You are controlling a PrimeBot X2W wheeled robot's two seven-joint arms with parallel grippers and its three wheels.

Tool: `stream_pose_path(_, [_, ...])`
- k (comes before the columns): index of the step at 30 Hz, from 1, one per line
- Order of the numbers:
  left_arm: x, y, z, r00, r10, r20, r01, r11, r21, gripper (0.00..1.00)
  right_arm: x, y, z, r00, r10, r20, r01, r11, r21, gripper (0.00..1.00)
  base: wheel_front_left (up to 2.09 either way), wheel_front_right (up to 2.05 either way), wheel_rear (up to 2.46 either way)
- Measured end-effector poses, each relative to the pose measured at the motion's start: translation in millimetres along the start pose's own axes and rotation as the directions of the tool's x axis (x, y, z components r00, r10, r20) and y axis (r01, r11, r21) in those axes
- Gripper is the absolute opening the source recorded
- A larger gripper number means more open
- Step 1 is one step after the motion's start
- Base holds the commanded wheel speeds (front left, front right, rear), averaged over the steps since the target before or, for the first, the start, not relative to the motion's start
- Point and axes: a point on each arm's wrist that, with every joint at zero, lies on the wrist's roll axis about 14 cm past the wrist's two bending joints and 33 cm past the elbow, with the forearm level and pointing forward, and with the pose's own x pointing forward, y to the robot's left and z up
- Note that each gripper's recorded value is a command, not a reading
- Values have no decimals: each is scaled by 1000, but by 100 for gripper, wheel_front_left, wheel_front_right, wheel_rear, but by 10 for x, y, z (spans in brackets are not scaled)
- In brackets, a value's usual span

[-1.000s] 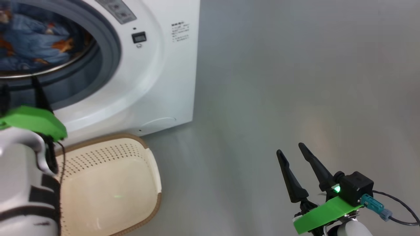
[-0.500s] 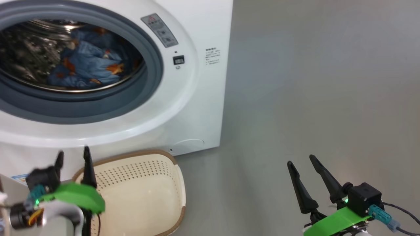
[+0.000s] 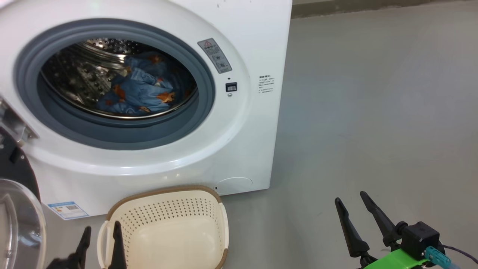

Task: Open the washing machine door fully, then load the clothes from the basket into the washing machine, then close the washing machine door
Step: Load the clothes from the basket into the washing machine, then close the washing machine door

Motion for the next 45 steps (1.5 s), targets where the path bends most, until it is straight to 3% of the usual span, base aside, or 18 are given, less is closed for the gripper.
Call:
stream_pose_path(15, [-421, 21, 41, 1000, 24, 11, -24, 999, -21, 100, -86, -24, -27, 1000, -10, -10, 10, 1000, -2, 100, 0, 0, 0])
stream_pose_path(45, [-464, 116, 64, 998, 56, 19, -56, 998, -13, 100, -131, -20, -141, 999, -19, -43, 19, 1000, 10, 100, -1, 1, 0])
